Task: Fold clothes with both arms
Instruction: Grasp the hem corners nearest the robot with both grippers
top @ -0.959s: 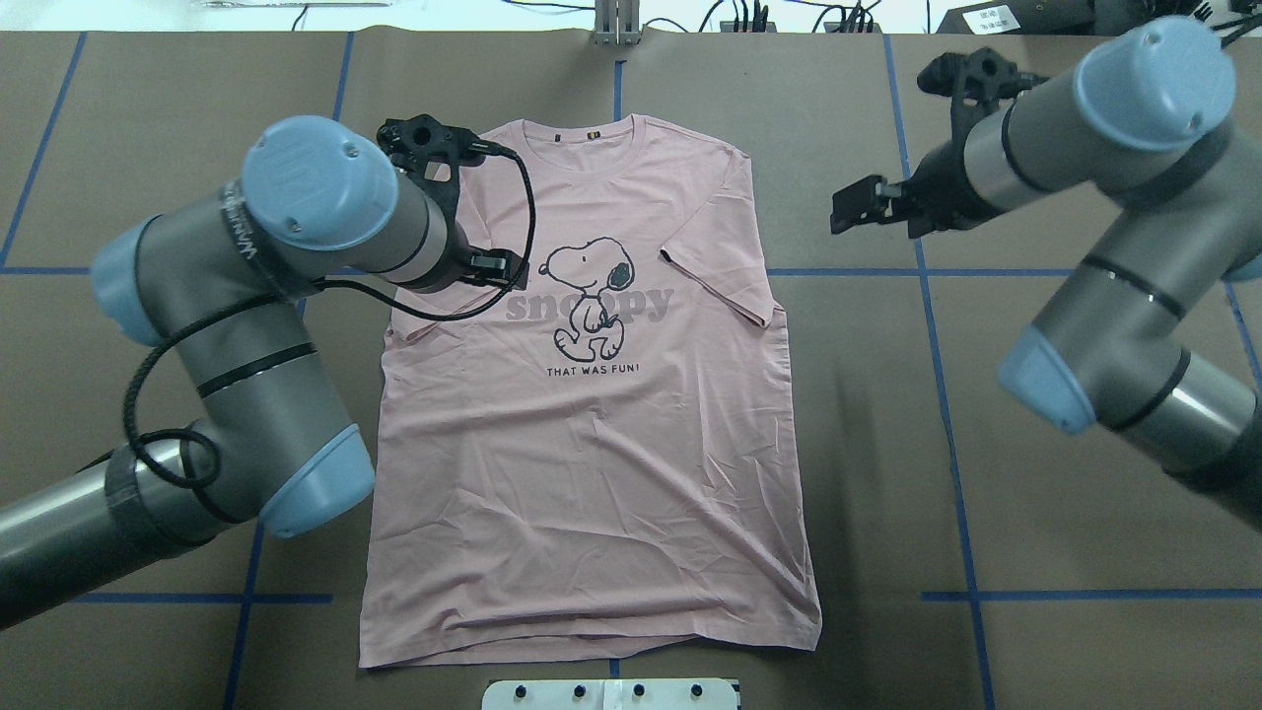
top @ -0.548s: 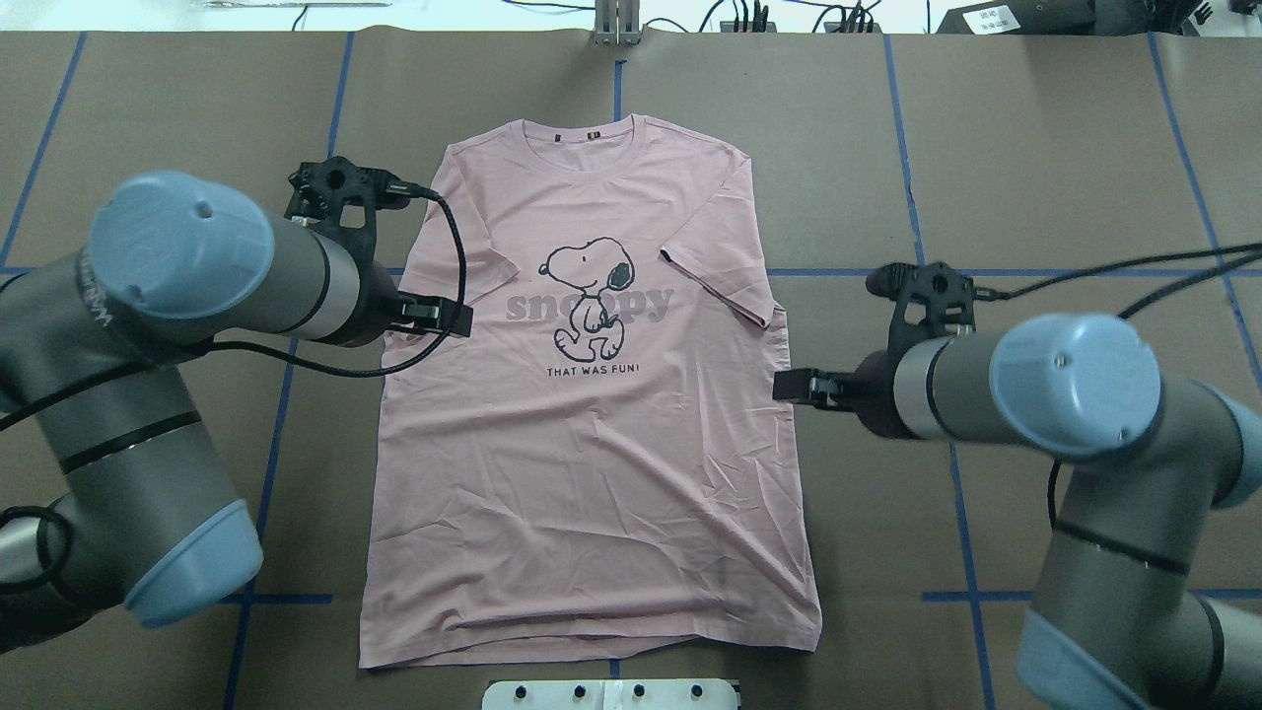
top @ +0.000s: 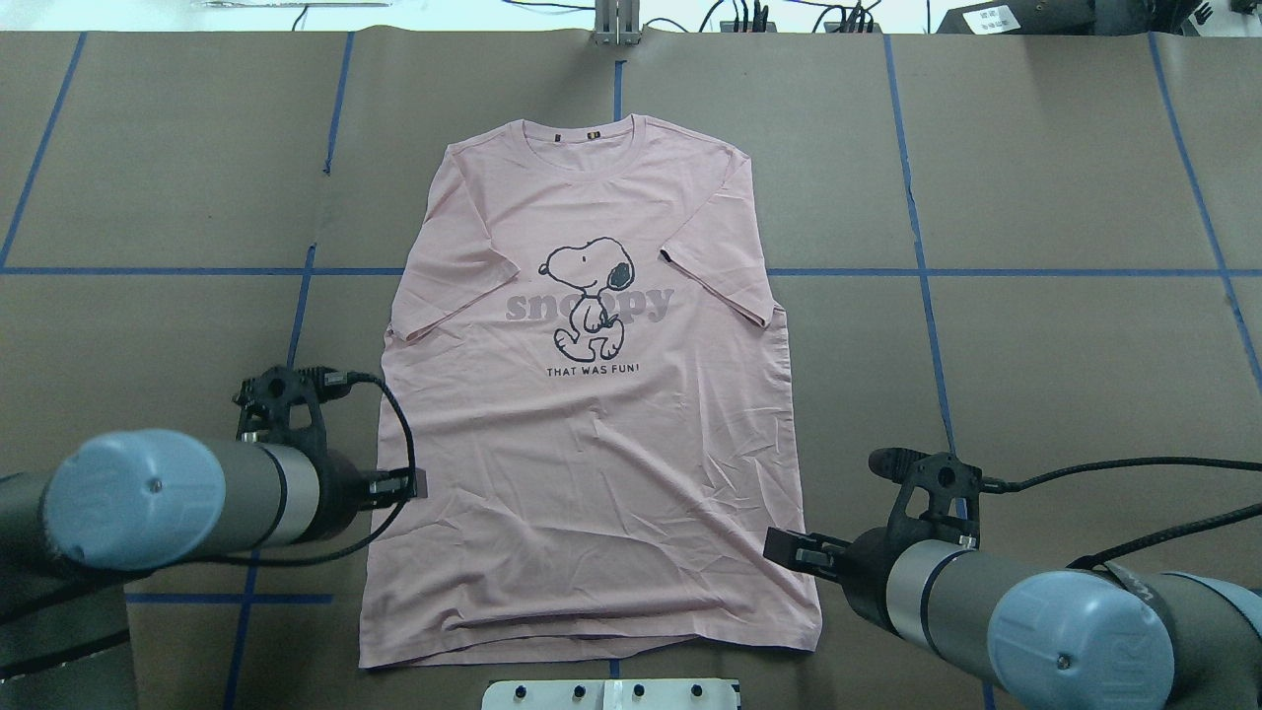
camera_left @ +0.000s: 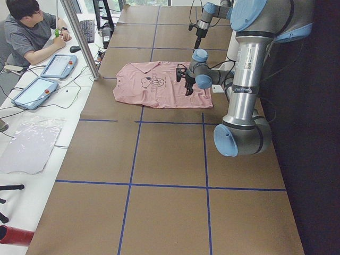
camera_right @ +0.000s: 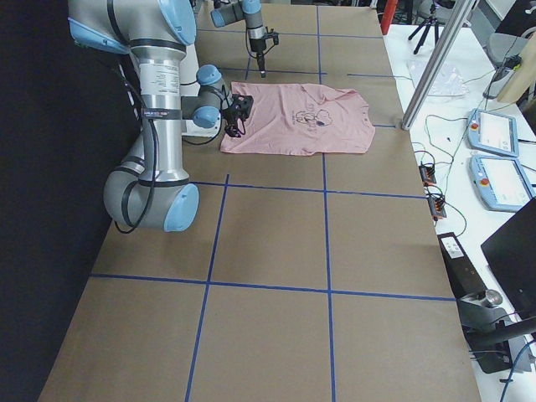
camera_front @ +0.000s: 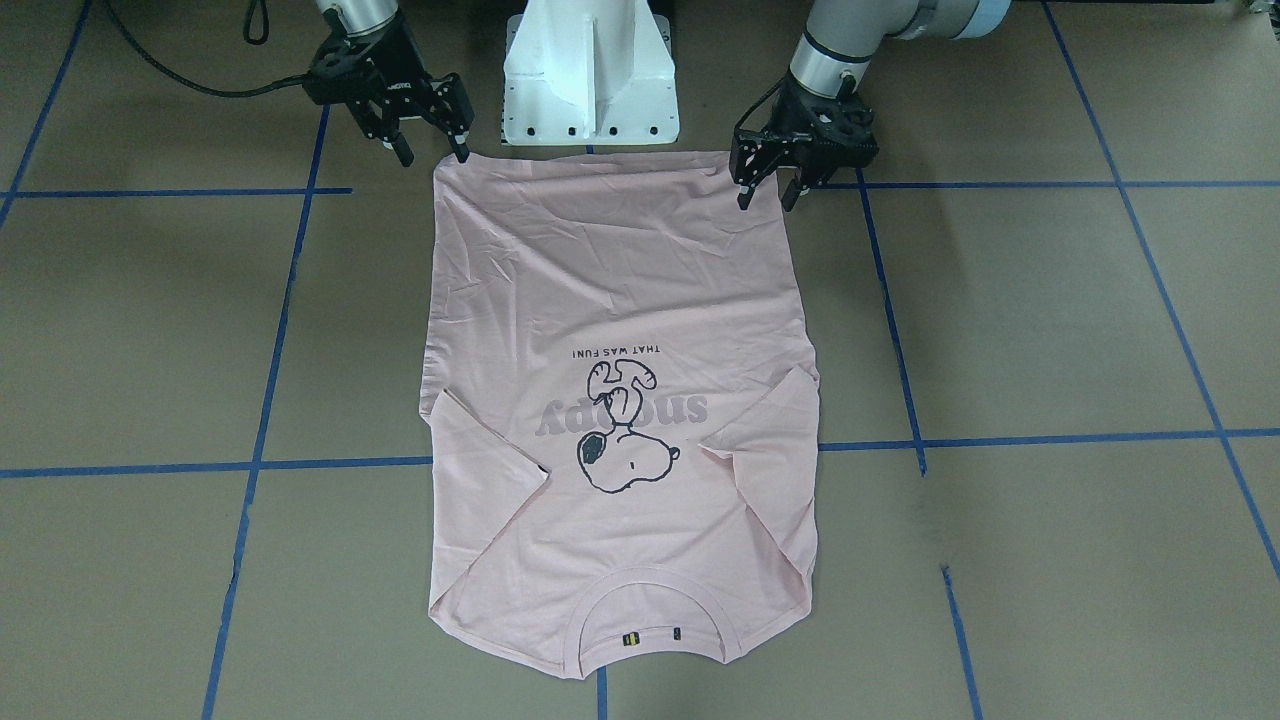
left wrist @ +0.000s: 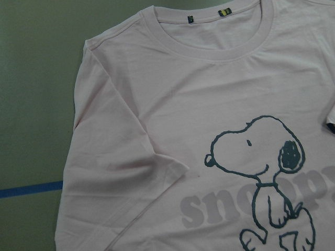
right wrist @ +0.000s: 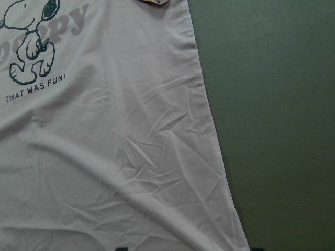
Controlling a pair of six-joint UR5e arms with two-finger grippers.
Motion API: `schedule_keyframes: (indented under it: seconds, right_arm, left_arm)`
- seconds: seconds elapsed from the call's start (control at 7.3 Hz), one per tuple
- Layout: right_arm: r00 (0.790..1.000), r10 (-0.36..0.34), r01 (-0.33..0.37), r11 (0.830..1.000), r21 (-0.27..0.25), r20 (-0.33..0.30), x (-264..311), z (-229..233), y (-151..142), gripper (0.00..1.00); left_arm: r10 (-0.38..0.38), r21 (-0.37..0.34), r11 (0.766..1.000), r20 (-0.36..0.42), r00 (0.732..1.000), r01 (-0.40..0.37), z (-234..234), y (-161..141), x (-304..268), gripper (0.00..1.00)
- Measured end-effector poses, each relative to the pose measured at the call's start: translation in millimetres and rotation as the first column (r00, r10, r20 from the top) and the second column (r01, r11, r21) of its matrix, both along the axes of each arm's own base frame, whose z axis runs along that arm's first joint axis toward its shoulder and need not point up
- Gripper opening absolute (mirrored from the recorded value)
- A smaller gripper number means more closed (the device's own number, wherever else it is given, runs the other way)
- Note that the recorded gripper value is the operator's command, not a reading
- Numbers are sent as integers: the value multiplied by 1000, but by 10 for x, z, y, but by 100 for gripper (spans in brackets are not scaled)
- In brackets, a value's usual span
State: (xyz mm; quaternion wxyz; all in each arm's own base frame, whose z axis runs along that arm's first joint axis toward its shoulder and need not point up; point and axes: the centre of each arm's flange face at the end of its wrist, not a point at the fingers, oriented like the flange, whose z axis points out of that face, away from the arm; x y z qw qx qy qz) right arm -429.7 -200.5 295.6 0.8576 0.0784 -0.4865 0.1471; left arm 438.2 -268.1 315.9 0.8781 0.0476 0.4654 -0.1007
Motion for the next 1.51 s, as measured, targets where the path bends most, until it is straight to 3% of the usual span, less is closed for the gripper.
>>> schedule_keyframes:
  seconds: [0.41, 1.37, 1.51]
  right_arm:
    - [1000, 0, 0, 1000, 9, 0, -52, 4, 148, 85]
    - [1000, 6, -6, 1000, 15, -5, -53, 27, 165, 85]
    - [1000, 6, -6, 1000, 16, -5, -55, 26, 169, 85]
  left_arm:
    - [-7, -87, 996, 35, 999, 10, 324, 686, 244, 57]
    - [36, -116, 993, 69, 997, -27, 521, 1077, 322, 47]
    - [45, -118, 992, 70, 997, -36, 526, 1127, 341, 38]
